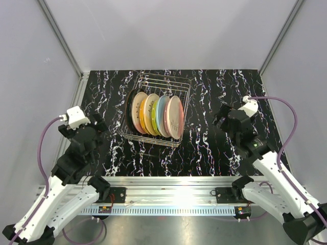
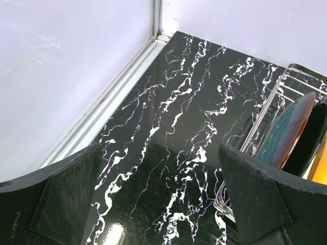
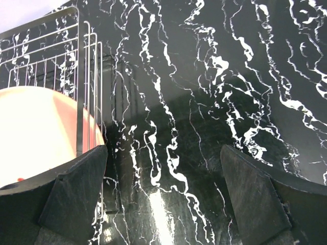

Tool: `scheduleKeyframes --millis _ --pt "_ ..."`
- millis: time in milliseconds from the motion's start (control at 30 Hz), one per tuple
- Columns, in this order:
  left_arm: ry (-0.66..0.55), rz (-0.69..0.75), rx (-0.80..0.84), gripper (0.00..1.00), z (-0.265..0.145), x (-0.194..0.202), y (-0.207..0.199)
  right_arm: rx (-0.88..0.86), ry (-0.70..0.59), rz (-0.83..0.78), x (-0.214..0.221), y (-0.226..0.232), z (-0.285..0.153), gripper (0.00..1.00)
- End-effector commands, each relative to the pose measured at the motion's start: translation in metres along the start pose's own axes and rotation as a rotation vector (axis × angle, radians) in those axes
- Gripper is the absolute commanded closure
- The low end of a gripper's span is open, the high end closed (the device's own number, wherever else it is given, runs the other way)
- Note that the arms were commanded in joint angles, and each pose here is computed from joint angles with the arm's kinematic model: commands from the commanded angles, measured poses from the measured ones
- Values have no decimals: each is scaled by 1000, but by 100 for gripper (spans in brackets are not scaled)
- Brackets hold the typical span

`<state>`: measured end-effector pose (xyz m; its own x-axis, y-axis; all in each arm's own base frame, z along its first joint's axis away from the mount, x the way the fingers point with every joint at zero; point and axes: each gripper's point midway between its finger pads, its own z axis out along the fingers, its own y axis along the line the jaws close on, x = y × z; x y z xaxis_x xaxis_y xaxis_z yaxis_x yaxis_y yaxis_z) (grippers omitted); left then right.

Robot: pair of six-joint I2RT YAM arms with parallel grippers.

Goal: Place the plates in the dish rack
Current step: Insert the plate into the dish rack

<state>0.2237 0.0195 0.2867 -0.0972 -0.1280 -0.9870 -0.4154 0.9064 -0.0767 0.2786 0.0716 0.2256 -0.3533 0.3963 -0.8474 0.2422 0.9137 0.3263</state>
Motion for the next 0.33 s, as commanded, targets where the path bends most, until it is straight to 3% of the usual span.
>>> scheduleKeyframes --millis 0,167,300 --pt "-49 -54 -45 1 1 -11 6 23 -55 32 -12 -3 -3 0" --pt "-47 -46 -49 1 2 -10 6 51 -86 41 -13 -10 0 0" --pt "-51 -45 -57 1 2 -10 7 212 -104 90 -22 -30 -1 0"
